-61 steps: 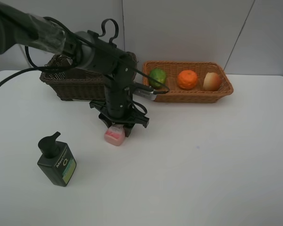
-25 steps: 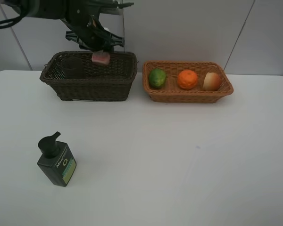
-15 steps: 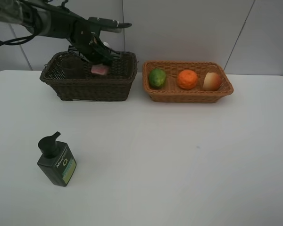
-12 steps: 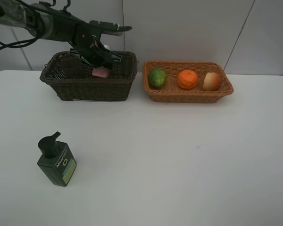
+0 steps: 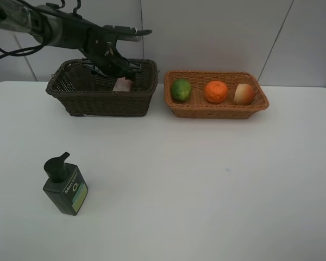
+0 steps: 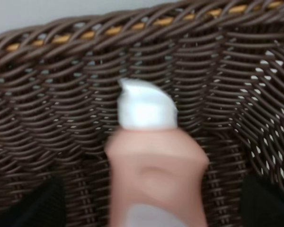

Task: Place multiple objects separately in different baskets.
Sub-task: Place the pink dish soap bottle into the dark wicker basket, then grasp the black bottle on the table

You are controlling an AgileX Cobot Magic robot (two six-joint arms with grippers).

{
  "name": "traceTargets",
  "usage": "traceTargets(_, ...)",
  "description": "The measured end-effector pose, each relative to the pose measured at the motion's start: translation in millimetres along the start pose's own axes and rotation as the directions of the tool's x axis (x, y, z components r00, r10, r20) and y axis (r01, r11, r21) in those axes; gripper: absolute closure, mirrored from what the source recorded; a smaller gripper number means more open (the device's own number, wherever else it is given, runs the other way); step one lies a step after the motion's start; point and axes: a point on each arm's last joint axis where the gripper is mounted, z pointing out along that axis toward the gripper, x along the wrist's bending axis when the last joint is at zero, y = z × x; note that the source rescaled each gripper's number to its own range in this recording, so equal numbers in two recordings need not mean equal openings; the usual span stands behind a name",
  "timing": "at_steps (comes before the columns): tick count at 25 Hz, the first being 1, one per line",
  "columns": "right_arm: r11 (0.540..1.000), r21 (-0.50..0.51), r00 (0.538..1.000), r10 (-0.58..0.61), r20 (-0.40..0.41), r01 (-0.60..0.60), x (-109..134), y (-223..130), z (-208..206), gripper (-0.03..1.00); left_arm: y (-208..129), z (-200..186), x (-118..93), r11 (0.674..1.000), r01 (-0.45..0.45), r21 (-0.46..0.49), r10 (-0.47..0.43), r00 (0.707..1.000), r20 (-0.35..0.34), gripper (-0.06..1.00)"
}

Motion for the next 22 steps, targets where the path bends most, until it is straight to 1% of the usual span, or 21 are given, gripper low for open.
traceTargets(3,1.0,0.0,1.0,0.0,0.0,0.0,0.0,0.0,0.0,0.13,0.0,0.0,0.0,1.0,0.002,0.0,-0.002,1.0,0.0,-0.05)
traceTargets(8,1.0,0.0,1.0,0.0,0.0,0.0,0.0,0.0,0.0,0.13,3.7,-6.7,-2.4,1.0,-0.002,0.005,0.002,1.0,-0.002,-0.05)
traceTargets(10,1.0,0.0,1.0,0.0,0.0,0.0,0.0,0.0,0.0,0.13,10.4,-19.0,-5.0,1.0,-0.022,0.013,0.022,1.0,-0.008,-0.05)
traceTargets(12,1.0,0.0,1.0,0.0,0.0,0.0,0.0,0.0,0.0,0.13,14.8,-32.9,-9.8,0.997,-0.065,0.044,0.066,0.998,-0.013,-0.05)
traceTargets(14,1.0,0.0,1.0,0.0,0.0,0.0,0.0,0.0,0.0,0.13,16.7,-49.0,-14.9,0.985,-0.135,0.106,0.136,0.991,-0.007,-0.05)
traceTargets(15,1.0,0.0,1.0,0.0,0.0,0.0,0.0,0.0,0.0,0.13,16.5,-56.6,-16.3,0.973,-0.179,0.146,0.18,0.984,0.003,-0.05)
traceTargets(16,1.0,0.0,1.0,0.0,0.0,0.0,0.0,0.0,0.0,0.13,15.5,-62.9,-18.8,0.961,-0.207,0.181,0.206,0.978,0.022,-0.05)
traceTargets(18,1.0,0.0,1.0,0.0,0.0,0.0,0.0,0.0,0.0,0.13,12.7,-78.4,-23.4,0.928,-0.262,0.264,0.253,0.965,0.067,-0.05)
traceTargets(20,1.0,0.0,1.0,0.0,0.0,0.0,0.0,0.0,0.0,0.13,11.8,-95.3,-27.6,0.907,-0.261,0.33,0.242,0.965,0.098,-0.05)
traceTargets(22,1.0,0.0,1.0,0.0,0.0,0.0,0.0,0.0,0.0,0.13,13.5,-116.2,-30.5,0.895,-0.242,0.375,0.222,0.97,0.098,-0.05)
